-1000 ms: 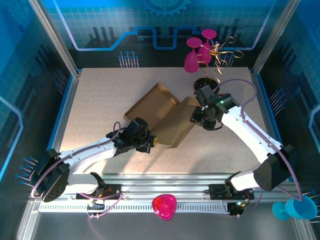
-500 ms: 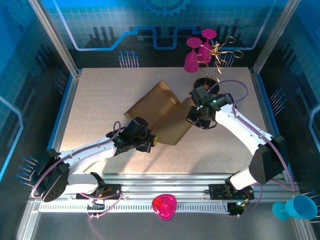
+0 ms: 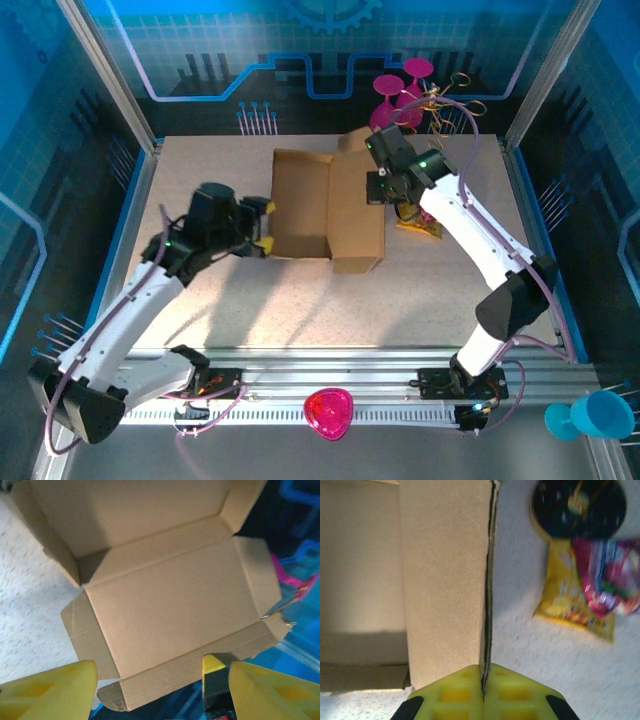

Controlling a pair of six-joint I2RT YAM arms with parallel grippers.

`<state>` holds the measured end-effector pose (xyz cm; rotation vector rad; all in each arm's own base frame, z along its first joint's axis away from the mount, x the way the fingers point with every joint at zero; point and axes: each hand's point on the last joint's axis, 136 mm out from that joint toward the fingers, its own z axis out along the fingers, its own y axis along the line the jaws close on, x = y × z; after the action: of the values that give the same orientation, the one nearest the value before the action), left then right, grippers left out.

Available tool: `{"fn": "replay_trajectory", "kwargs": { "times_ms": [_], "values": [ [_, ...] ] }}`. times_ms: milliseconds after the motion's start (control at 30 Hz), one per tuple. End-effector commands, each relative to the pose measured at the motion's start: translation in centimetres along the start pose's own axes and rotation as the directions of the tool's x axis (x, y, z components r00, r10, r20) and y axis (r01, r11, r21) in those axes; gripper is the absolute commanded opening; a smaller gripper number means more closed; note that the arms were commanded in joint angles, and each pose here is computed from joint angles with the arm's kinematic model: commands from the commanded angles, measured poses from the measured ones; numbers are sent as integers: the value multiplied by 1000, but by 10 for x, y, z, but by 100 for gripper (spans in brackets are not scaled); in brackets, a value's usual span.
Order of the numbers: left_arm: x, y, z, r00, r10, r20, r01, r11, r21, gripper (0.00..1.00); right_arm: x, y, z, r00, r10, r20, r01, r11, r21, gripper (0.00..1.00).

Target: Fold the paper box

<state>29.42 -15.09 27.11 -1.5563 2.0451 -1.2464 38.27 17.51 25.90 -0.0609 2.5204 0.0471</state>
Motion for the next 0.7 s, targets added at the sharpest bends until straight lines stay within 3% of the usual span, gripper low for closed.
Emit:
{"fn": "replay_trajectory", "kwargs": {
  "times_ms": [0, 133, 267, 367, 500, 600, 667],
  "values": [
    [-18, 4, -22, 991, 130, 38, -126, 988, -90, 69, -20, 3, -8, 960, -278, 37, 274, 958, 89, 0],
    [-37, -34, -37, 981, 165, 103, -163, 986, -27, 64, -45, 26, -17, 849, -517, 108, 499, 852, 157, 0],
    [-55, -64, -39, 969, 203, 140, -206, 978, 9, 57, -63, 56, -29, 664, -716, 216, 679, 698, 228, 0],
    [-72, -82, -40, 953, 249, 172, -256, 967, 17, 55, -69, 80, -36, 489, -820, 296, 775, 565, 284, 0],
    [-102, -94, -38, 884, 414, 218, -408, 910, -76, 51, -68, 107, -39, 249, -903, 351, 847, 379, 372, 0],
    [-121, -91, -30, 825, 533, 190, -507, 845, -169, 49, -68, 118, -36, 138, -923, 358, 863, 290, 414, 0],
    [-133, -79, -25, 836, 526, 155, -489, 843, -225, 50, -71, 124, -36, 75, -930, 360, 858, 244, 451, 0]
  ]
}}
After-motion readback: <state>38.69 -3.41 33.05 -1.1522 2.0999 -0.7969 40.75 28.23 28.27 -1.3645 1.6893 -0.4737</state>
